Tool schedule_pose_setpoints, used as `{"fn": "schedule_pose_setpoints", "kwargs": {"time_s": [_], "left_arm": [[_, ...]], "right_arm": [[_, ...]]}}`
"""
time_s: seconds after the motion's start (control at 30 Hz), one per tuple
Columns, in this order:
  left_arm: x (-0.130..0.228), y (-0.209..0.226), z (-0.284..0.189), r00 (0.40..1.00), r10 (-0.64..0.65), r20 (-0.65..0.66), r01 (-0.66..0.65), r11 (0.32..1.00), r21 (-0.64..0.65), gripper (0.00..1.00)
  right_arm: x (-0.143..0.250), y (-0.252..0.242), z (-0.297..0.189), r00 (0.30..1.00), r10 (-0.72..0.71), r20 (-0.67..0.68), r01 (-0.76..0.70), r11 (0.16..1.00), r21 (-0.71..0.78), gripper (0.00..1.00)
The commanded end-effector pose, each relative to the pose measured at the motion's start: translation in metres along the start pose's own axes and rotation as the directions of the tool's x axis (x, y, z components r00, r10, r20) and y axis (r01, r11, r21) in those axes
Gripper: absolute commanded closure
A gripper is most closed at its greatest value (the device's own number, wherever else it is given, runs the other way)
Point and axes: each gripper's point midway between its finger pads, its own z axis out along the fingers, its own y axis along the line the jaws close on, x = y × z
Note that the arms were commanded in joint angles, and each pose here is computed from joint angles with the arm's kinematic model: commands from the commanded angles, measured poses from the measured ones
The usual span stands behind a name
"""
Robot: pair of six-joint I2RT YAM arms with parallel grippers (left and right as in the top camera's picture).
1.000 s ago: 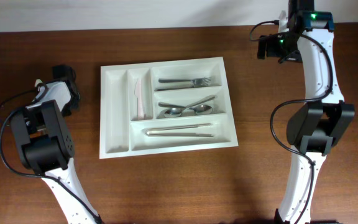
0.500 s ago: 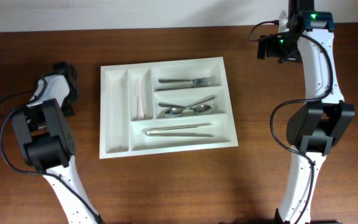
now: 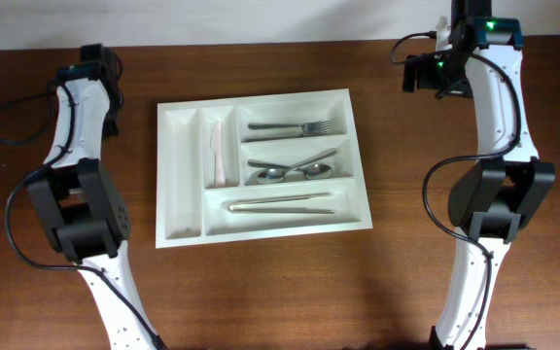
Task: Pack container
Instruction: 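Carry the spoon into the tray's left compartment and open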
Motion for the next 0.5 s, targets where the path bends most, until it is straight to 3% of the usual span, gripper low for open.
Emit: {"fn": "schedule_pose_setpoints", "kwargs": {"time_s": [0.0,0.23,0.47], "left_arm": [[0.0,-0.022,-0.019,1.0,0.023,0.008,-0.023,0.997,0.072,0.98],[0.022,-0.091,-0.063,0.99,0.137,0.03,-0.14,0.964,0.225,0.98],[0.04,-0.147,-0.109,0.977,0.178,0.119,-0.204,0.941,0.268,0.98]], "right_arm": [[-0.001,-0.004,-0.002,1.0,0.001,0.006,-0.001,1.0,-0.002,0.01],[-0.001,-0.004,-0.002,1.0,0.001,0.006,-0.001,1.0,-0.002,0.01],[-0.001,-0.004,-0.002,1.0,0.001,0.006,-0.001,1.0,-0.002,0.01]]}}
